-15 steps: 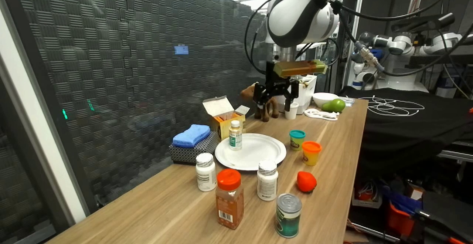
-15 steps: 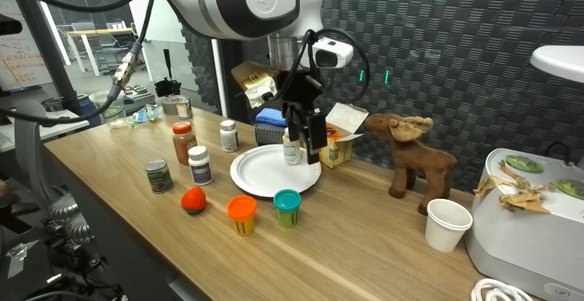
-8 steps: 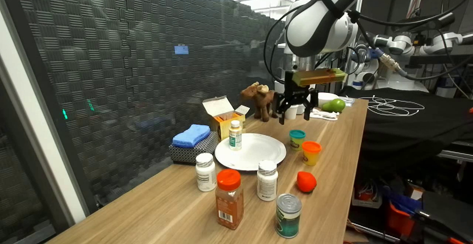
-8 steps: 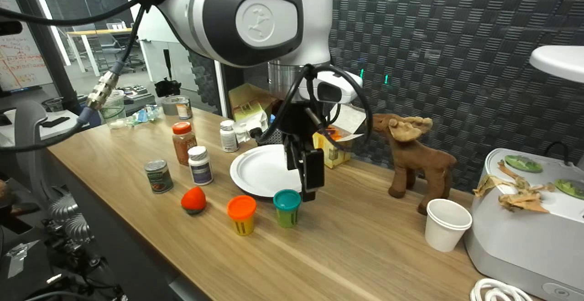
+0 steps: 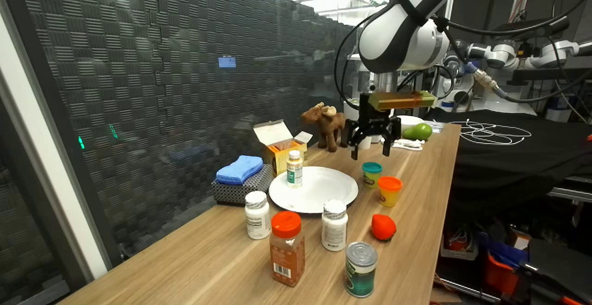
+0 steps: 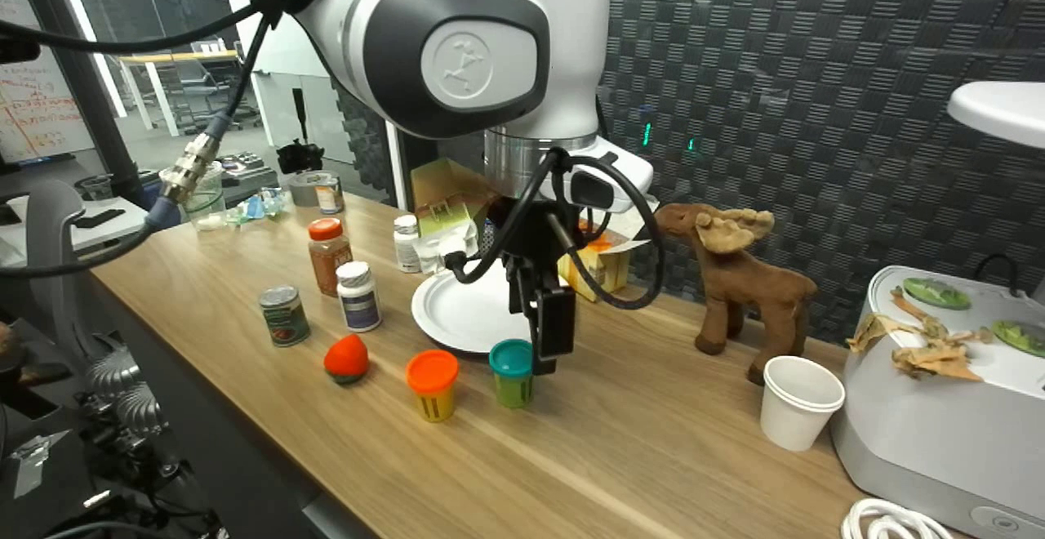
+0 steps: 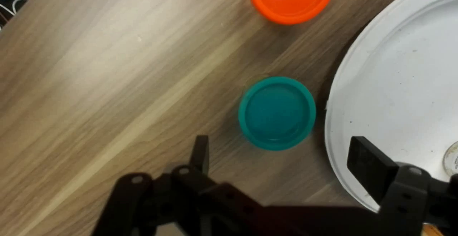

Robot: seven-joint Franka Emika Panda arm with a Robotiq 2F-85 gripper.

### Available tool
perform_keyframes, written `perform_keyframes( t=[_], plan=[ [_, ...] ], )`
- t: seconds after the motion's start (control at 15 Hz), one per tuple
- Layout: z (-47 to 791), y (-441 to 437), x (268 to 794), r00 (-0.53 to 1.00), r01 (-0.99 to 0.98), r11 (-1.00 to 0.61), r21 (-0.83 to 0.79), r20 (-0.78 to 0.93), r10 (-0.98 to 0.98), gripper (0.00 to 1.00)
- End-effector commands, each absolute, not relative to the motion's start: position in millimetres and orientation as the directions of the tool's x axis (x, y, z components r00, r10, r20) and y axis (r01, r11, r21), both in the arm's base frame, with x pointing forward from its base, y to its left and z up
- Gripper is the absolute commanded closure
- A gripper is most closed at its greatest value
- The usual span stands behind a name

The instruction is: Pick up all the objects surrounding the white plate and arrange them on the plate

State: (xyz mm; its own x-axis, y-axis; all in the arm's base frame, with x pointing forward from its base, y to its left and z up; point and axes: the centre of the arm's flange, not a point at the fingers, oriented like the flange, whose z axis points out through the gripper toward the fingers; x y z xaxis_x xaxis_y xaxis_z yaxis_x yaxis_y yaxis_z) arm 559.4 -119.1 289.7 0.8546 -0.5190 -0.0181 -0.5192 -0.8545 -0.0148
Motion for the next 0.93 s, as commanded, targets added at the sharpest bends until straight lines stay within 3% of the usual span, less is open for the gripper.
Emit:
perform_keyframes(
  t=[0.0,0.47,0.67,0.73,0.87],
  plan=[
    [285.7,-129.3,566.4,0.85,-0.527,-0.849,-0.041,-0.045,-0.525,0.0],
    [266.1,-125.2,577.1,0.861,-0.505,-0.863,-0.022,-0.082,-0.502,0.0],
    [266.0,-117.7,574.7,0.862,-0.504,-0.863,-0.014,-0.075,-0.502,0.27],
    [269.2,-113.5,571.6,0.862,-0.504,-0.864,-0.014,-0.07,-0.502,0.42],
    [276.5,-105.7,566.4,0.864,-0.502,-0.865,-0.01,-0.057,-0.501,0.58]
  ],
)
